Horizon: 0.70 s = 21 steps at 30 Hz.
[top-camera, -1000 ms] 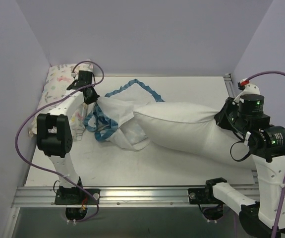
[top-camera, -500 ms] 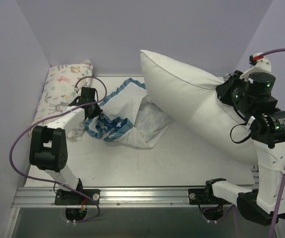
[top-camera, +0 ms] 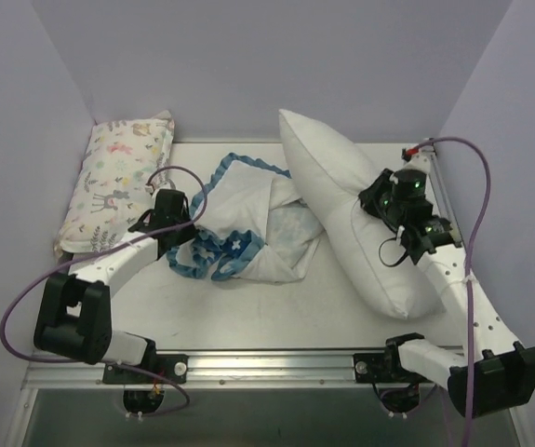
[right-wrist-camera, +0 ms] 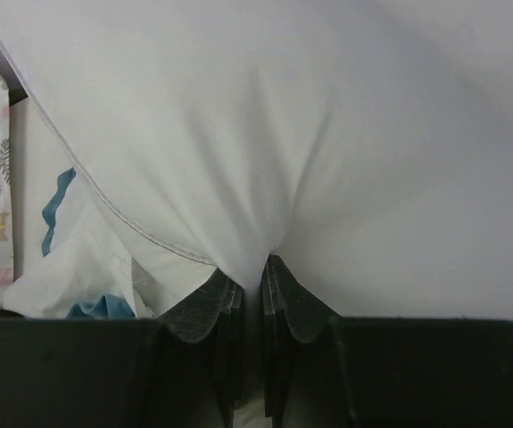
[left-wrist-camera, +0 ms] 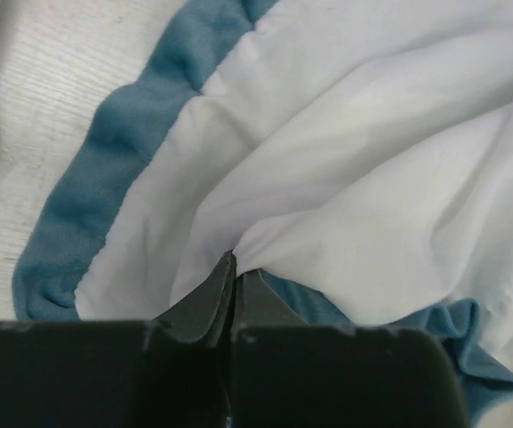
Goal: Remove the pillowcase from the pillow
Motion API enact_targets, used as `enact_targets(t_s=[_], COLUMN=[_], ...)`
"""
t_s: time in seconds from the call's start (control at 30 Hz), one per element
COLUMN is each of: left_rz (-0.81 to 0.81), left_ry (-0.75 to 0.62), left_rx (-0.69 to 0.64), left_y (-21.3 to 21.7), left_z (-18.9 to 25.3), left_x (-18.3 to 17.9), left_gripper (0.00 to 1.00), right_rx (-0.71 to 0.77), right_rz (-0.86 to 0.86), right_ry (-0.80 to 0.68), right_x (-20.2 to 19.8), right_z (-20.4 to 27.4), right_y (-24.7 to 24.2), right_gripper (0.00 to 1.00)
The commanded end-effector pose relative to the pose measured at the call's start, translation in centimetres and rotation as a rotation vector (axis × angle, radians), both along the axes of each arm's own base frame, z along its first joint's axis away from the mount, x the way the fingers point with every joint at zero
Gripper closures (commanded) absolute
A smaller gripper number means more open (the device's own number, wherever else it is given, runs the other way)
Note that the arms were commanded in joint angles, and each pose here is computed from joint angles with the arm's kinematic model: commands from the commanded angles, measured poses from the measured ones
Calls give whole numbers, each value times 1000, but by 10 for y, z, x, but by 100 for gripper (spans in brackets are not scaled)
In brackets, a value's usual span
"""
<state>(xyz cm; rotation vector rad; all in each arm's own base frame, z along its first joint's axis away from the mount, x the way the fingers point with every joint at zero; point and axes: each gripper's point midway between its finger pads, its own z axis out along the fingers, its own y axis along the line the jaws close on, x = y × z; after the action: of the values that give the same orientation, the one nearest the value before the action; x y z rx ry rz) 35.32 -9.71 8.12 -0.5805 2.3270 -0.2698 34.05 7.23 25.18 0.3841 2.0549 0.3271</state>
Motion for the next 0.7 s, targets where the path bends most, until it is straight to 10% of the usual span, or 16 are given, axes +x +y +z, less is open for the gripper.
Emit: enact_targets(t_s=[0.0,0.17,0.23,0.37,0.53,0.67], left_rz=[-60,-175,-208,-276,-366,-445], left_ry=[-129,-160,-185,-262,-372,-414], left_rx=[-57,-56,-55,-77,-103,-105], left_y=[-24,-42,-44,-51,-63,-77], left_z=[40,65,80,114,164,186], left_x=[8,-8,-16,-32,-55,-74], left_gripper=[100,97,78,36,23,22], right_rx=[186,222,227,211,220,201], right_rz=[119,164,180,257,335,327], right_ry=[-292,-145,-109,-71,-88,-104], right_x=[20,13,5,-10,-32,-52], right_z=[39,-37,-48,-43,-6,14], right_y=[54,81,84,92,95,84], right_gripper=[100,100,98,54,0,0])
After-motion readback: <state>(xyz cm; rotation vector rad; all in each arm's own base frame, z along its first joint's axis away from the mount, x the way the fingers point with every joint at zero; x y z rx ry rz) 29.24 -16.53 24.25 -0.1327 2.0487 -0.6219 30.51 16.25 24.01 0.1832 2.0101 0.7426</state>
